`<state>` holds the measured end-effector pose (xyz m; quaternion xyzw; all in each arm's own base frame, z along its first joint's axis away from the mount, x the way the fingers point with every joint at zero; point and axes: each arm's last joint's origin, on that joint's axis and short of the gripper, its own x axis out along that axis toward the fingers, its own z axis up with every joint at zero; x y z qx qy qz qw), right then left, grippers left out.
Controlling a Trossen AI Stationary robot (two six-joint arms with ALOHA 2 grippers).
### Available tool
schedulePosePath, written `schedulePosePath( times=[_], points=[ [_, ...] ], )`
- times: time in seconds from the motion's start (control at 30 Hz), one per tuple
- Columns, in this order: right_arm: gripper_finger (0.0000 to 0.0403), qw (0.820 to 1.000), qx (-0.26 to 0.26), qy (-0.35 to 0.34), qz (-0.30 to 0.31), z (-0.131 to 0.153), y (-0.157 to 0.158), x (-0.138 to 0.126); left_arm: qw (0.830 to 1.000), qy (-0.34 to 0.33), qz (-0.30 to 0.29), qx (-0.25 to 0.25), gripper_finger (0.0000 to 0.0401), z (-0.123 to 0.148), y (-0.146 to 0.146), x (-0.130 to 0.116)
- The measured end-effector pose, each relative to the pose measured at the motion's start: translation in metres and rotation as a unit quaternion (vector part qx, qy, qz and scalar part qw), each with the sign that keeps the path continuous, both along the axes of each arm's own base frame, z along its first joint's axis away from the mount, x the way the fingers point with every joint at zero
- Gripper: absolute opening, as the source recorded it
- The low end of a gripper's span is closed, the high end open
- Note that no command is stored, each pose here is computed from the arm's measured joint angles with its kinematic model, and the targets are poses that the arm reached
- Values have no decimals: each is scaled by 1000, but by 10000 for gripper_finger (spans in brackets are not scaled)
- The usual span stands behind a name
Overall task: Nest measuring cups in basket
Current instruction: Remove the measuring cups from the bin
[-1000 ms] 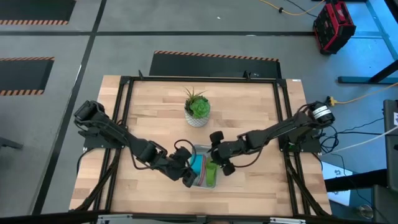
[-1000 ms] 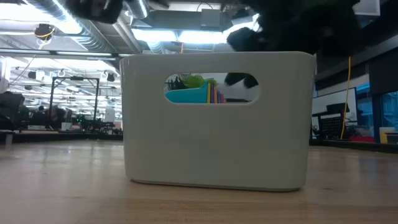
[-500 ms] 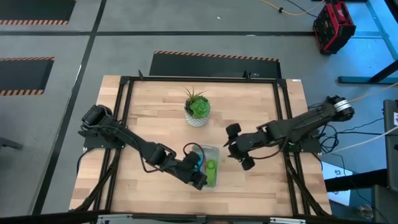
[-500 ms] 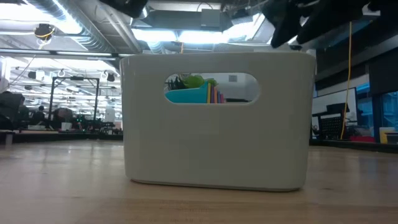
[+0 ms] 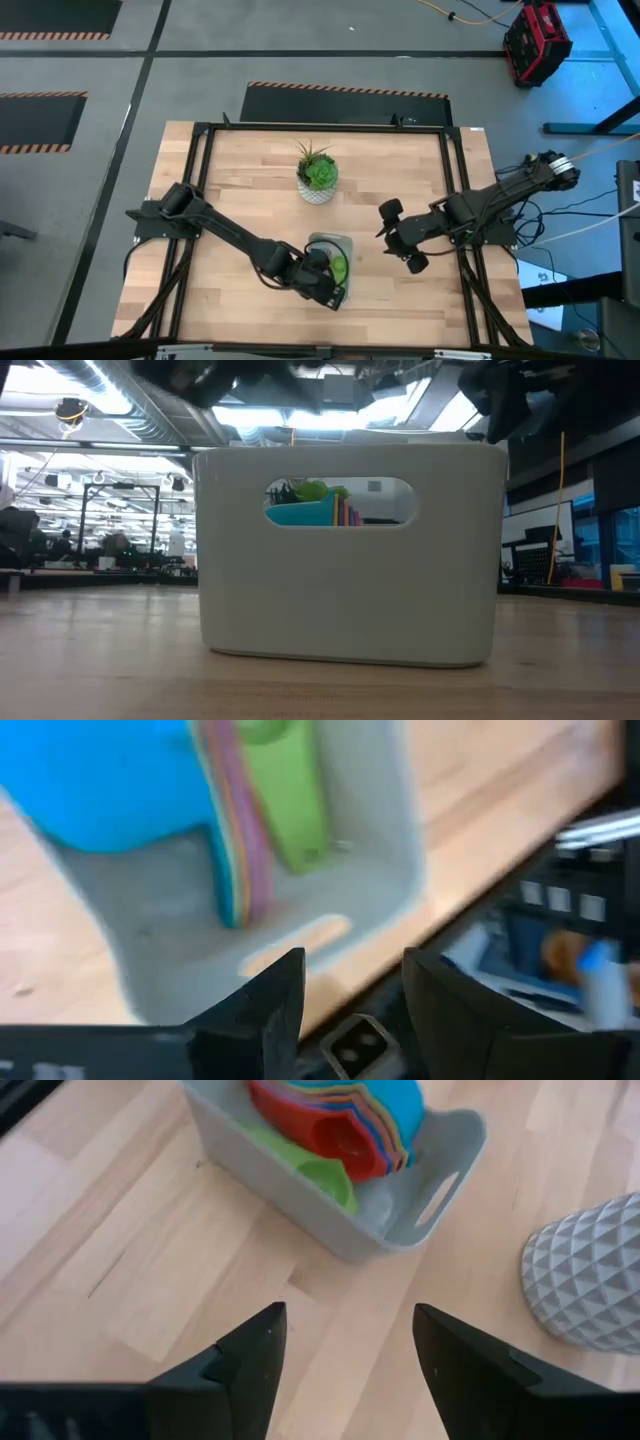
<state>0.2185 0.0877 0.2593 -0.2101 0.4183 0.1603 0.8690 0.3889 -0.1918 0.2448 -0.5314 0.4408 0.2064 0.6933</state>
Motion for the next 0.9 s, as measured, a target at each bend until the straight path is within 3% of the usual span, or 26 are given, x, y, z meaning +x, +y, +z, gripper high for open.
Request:
schedulePosePath(
  times=[0.9],
  points=[
    [223,1000,0,2,5,-6,0,-1,994,87,13,62,163,-64,14,18]
  ],
)
